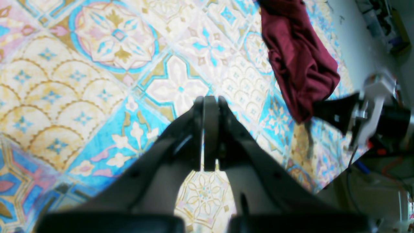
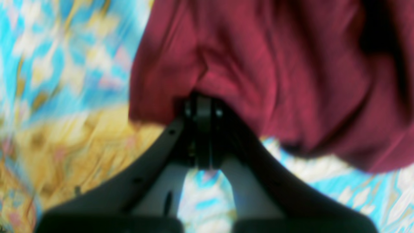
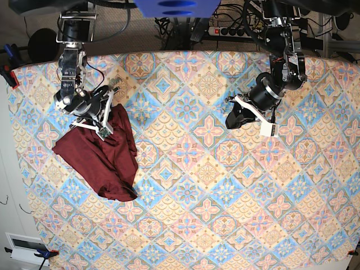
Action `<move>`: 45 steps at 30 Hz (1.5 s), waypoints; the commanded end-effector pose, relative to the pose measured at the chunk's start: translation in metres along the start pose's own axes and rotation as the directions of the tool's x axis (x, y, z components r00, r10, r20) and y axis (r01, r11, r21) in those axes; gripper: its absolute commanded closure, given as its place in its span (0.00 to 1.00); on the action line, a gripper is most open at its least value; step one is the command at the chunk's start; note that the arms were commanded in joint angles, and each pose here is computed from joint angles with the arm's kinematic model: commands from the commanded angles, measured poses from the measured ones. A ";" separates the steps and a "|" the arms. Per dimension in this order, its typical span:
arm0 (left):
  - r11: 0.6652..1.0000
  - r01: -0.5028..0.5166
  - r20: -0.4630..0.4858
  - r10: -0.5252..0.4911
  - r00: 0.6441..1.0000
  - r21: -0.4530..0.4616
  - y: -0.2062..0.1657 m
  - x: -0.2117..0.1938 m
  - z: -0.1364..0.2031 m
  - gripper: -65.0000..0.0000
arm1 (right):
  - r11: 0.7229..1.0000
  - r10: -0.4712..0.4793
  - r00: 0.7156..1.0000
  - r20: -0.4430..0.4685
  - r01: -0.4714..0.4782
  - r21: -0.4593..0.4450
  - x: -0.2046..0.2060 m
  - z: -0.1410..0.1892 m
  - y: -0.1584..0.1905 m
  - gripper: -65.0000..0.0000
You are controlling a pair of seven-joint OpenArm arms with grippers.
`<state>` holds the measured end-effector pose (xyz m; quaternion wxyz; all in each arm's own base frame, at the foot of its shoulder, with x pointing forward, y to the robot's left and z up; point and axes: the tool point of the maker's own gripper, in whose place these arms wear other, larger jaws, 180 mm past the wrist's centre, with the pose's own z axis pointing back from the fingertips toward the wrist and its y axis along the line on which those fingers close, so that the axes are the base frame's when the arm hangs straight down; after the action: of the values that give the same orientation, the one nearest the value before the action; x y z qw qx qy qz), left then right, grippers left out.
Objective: Layout the t-shirt on the table in an organized manner, then fold the t-shirt properly
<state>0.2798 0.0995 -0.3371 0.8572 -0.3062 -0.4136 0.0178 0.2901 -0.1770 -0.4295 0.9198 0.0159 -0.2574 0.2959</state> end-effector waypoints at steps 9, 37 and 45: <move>0.998 0.047 0.060 -0.045 0.997 -0.036 -0.021 0.013 0.016 1.00 | 0.999 -0.046 0.992 0.116 0.045 0.015 0.073 -0.015 -0.012 1.00; 0.995 -0.006 -0.042 0.010 0.999 0.097 0.009 -0.033 0.063 1.00 | 0.983 -0.004 0.994 0.110 0.024 -0.180 0.007 0.072 -0.009 1.00; 0.976 -0.022 -0.074 0.039 0.996 0.219 0.031 -0.054 0.107 1.00 | 0.956 -0.155 0.987 -0.037 0.140 -0.258 -0.084 0.097 -0.022 1.00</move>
<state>0.1697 0.1637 -0.3509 0.9077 -0.2147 -0.3533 0.0714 0.1976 -0.2569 -0.3896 0.9439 -0.0877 -0.2560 0.1891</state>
